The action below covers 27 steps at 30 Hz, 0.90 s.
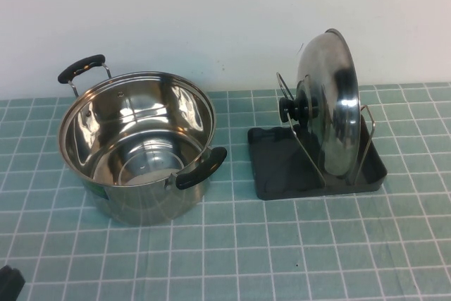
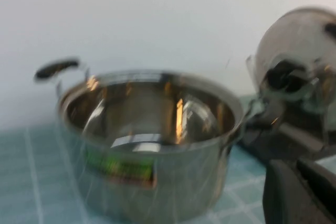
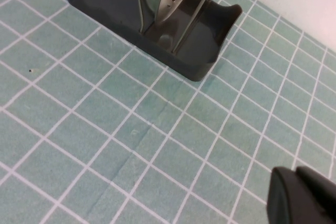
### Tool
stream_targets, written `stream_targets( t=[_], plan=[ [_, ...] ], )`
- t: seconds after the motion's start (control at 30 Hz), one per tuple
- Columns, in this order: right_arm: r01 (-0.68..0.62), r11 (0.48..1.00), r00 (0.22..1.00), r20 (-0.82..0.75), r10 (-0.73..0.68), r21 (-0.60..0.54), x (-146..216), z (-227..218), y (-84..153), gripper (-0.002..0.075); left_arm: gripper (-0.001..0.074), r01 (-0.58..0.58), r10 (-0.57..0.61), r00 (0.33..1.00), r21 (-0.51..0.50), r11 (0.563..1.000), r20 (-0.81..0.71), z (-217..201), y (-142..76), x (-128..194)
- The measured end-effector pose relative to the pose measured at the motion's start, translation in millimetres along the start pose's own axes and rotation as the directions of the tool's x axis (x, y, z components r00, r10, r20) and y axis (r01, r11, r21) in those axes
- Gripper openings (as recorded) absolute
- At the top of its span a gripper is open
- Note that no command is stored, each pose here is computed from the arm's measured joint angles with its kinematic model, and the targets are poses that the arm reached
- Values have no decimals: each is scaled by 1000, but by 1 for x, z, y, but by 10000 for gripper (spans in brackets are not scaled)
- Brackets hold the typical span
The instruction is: Put pot lid on rack
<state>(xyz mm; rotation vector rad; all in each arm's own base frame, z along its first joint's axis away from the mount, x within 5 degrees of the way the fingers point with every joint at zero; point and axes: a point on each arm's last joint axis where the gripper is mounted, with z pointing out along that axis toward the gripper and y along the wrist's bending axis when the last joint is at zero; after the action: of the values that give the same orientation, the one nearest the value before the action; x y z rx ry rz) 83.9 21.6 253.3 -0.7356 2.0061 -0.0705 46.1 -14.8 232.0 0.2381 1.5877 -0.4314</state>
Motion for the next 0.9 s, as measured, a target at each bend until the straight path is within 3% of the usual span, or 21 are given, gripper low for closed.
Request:
stream_targets(
  t=[0.17,0.37,0.47,0.63,0.9],
  plan=[
    [0,1000,1000,0,0,0,0,0,0,0,-1,50,-67,991,-141,989,-118,-1,6,15],
    [0,1000,1000,0,0,0,0,0,0,0,-1,-34,12,996,-259,965,-84,5,12,34],
    [0,1000,1000,0,0,0,0,0,0,0,-1,-14,-13,996,-305,952,-87,5,16,44],
    [0,1000,1000,-1,0,-2,0,0,0,0,-1,126,-186,972,-351,928,-143,3,17,53],
    [0,1000,1000,-1,0,-2,0,0,0,0,-1,104,-165,975,-348,932,-152,3,17,53]
  ],
)
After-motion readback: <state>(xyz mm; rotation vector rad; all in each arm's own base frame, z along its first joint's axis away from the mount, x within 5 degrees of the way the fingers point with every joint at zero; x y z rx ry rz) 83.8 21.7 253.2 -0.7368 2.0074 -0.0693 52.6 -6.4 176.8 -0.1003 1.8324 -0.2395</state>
